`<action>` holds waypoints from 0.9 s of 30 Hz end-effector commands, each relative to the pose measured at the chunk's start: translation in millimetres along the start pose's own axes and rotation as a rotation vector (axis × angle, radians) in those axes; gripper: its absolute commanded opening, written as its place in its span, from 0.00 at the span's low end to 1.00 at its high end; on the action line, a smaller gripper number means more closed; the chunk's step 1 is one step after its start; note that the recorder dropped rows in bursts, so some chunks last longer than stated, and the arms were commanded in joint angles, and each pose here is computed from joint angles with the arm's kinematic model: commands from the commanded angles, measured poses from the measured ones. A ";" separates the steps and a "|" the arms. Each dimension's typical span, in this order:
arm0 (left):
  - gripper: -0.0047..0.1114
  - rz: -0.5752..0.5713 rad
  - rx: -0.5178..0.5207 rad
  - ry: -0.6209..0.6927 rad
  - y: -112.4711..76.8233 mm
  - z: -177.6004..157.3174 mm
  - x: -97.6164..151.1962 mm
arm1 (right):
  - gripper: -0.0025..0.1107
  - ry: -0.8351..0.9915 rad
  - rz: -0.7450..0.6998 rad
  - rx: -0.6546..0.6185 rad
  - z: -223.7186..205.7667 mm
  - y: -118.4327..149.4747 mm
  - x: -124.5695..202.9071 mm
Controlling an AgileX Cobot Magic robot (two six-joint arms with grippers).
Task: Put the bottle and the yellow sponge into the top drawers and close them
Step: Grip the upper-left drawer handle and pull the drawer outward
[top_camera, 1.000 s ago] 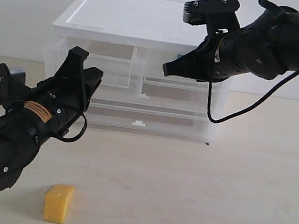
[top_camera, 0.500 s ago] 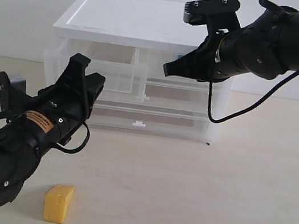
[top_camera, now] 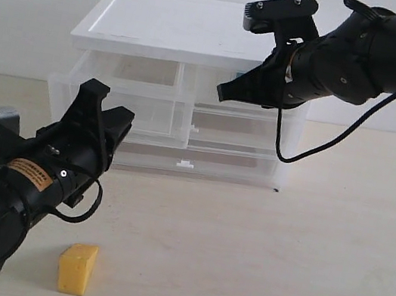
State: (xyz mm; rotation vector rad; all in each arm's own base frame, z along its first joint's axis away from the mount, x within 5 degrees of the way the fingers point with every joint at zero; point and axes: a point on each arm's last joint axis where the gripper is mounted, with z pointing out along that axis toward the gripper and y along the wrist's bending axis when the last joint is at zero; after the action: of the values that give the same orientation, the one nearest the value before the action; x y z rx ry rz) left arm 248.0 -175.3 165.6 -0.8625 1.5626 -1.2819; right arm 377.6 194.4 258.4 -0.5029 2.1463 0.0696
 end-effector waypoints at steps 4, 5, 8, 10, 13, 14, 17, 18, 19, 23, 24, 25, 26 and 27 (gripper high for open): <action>0.07 0.061 0.142 0.090 -19.6 -6.4 12.5 | 0.02 -0.042 -0.015 -0.028 7.7 2.3 -1.8; 0.07 0.061 0.142 0.090 -19.6 -6.4 12.5 | 0.02 -0.042 -0.015 -0.028 7.7 2.3 -1.8; 0.07 0.060 0.145 0.099 -19.7 -6.6 13.1 | 0.02 -0.038 -0.015 -0.025 7.7 2.1 -1.4; 0.07 0.058 0.155 0.124 -20.5 -7.0 15.4 | 0.02 -0.038 -0.015 -0.025 7.7 2.1 -1.4; 0.07 0.064 0.152 0.115 -20.2 -6.8 14.7 | 0.02 -0.038 -0.015 -0.025 7.7 2.1 -1.4; 0.07 0.060 0.148 0.107 -19.9 -6.7 13.9 | 0.02 -0.039 -0.019 -0.025 7.7 2.1 -1.4; 0.07 0.052 0.143 0.094 -19.3 -6.0 11.4 | 0.02 -0.039 -0.034 -0.025 7.7 2.1 -1.4; 0.07 0.053 0.142 0.086 -18.9 -5.2 9.0 | 0.02 -0.042 -0.034 -0.027 7.7 2.3 -1.7; 0.08 0.054 0.143 0.089 -19.0 -5.2 9.2 | 0.02 -0.042 -0.034 -0.027 7.7 2.3 -1.7; 0.33 0.060 0.152 0.112 -19.7 -5.5 11.4 | 0.02 -0.040 -0.034 -0.025 7.0 1.9 -1.9; 0.41 0.053 0.156 0.124 -20.0 -5.7 12.5 | 0.02 -0.040 -0.032 -0.024 6.2 1.7 -2.2; 0.48 0.053 0.164 0.146 -20.7 -6.1 14.4 | 0.02 -0.036 -0.032 -0.021 6.3 1.5 -1.8; 0.51 0.057 0.167 0.155 -20.9 -6.3 15.2 | 0.02 -0.030 -0.032 -0.018 6.3 1.2 -1.3; 0.52 0.059 0.168 0.158 -21.0 -6.3 15.6 | 0.02 -0.025 -0.032 -0.015 6.3 0.9 -0.9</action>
State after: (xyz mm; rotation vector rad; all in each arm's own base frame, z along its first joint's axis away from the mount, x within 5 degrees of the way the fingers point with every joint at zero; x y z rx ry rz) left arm 238.2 -188.9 179.4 -0.6466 1.5715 -1.4139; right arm 378.0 196.6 258.9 -0.5289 2.1276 0.0723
